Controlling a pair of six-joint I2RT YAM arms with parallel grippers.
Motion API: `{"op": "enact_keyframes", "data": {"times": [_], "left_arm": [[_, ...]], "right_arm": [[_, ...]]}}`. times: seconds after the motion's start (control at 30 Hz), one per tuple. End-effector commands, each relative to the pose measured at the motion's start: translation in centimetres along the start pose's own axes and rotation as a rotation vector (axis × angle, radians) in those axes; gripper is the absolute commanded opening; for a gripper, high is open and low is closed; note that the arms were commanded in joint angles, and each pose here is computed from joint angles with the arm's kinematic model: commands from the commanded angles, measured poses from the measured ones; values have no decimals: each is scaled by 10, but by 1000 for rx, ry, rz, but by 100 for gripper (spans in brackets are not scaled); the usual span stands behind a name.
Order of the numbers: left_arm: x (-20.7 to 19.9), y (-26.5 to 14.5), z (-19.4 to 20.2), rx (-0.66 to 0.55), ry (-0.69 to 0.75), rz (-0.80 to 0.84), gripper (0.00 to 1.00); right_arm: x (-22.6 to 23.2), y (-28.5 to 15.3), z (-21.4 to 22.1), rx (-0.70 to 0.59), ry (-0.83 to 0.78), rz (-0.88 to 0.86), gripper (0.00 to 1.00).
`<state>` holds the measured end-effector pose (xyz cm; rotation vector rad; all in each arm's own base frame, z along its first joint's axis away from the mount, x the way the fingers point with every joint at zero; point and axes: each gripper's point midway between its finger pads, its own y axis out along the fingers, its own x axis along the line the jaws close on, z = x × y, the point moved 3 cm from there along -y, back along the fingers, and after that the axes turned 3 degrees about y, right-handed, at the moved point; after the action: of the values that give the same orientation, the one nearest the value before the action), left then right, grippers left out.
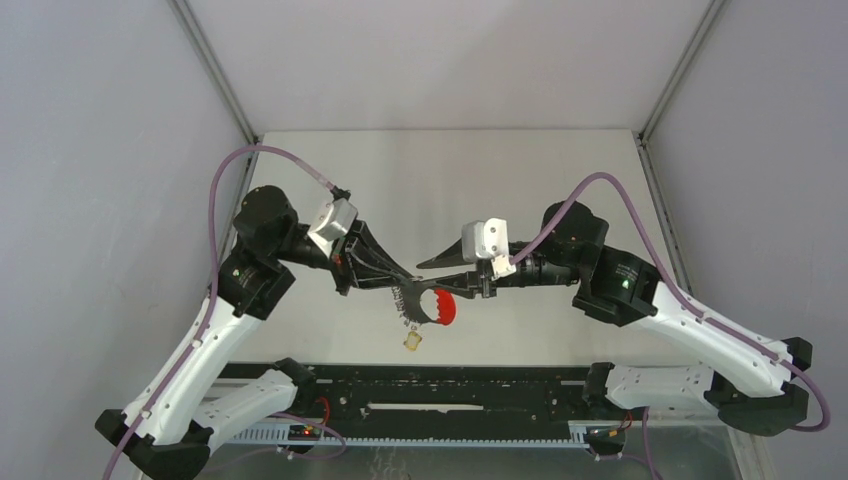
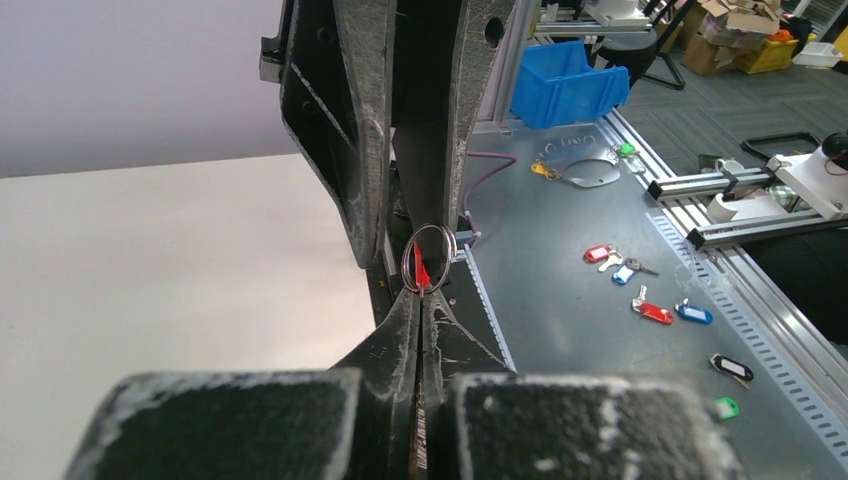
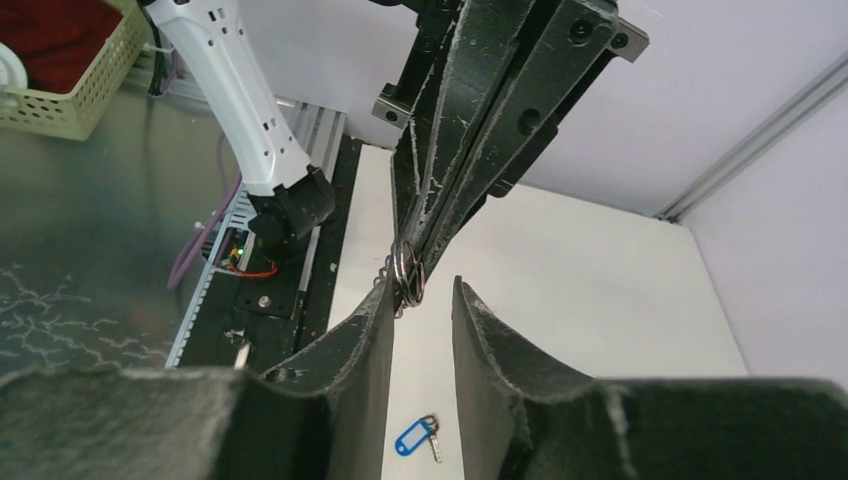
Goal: Put the keys on the keyring
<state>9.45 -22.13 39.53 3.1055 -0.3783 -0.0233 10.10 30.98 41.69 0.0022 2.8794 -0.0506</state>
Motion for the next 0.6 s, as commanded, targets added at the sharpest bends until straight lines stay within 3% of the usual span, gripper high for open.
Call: {"op": "enact_keyframes", "data": {"times": [0.0,0.37,0.57], "left_arm": [[-8,-1,-2,-4,45,36,0],[-11,-2,6,8,42,68,0],[-13,-2,11,12,45,88,0]], "right_arm": [[-1,-2,-16,-28,-43,-20,32],[1,-1,-15,-19,-12,-31,1],[0,-2,-14,-12,29,-20,0]]}}
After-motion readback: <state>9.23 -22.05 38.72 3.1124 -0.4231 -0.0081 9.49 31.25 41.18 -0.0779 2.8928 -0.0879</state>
